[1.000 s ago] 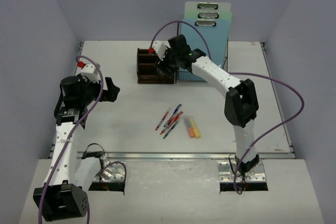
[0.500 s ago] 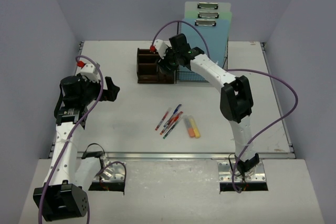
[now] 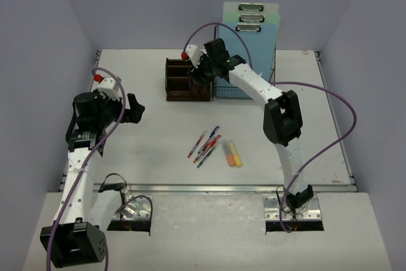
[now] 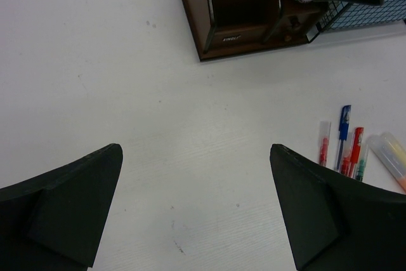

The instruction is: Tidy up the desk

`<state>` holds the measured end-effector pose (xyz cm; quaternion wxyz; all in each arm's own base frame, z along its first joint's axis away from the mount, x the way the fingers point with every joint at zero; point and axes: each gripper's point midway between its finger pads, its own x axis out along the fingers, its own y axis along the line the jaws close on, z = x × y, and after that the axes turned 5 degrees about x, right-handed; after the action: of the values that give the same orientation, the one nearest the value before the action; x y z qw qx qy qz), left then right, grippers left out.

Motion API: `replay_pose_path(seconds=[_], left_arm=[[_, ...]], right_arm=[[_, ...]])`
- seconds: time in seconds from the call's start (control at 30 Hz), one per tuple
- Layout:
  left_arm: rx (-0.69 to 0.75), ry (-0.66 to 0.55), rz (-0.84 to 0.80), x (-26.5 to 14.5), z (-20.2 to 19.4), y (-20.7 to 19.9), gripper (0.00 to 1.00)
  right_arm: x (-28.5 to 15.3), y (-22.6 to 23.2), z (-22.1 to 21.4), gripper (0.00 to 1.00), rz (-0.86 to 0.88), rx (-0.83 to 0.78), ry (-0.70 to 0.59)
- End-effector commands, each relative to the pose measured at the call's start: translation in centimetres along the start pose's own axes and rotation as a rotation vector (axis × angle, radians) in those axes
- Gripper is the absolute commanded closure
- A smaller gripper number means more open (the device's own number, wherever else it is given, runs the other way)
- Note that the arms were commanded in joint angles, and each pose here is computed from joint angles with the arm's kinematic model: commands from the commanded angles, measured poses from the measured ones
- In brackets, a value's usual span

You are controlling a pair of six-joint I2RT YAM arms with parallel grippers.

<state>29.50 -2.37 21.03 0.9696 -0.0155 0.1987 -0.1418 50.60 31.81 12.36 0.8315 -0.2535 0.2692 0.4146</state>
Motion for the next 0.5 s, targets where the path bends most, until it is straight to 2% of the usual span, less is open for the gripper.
replay_pose_path(seconds=[0.0,0.07,0.17,0.33,0.47], left_arm=[[0.030,-0.050,-0.009,-0.1,1.1,-0.3,0.00],[0.029,-0.049,-0.008,-0.1,1.1,-0.3,0.00],[0.033,-0.053,-0.003,-0.2,1.1,-0.2,0.00],[0.033,-0.060,0.006,-0.5,1.2,-0.2,0.00],[0.038,-0.071,0.015,-0.8,1.7,-0.1,0.00]], right_arm=[[-1.0,-2.1,3.4,0.42,-0.075,-0.035,-0.094],[-1.4,-2.4,3.9,0.29,-0.088,-0.029,-0.105],[-2.1,-2.9,4.8,0.18,-0.116,-0.025,-0.123],[-4.2,-3.9,6.8,0.13,-0.162,-0.032,-0.163],[-7.3,-3.5,8.0,0.17,-0.157,-0.020,-0.180]])
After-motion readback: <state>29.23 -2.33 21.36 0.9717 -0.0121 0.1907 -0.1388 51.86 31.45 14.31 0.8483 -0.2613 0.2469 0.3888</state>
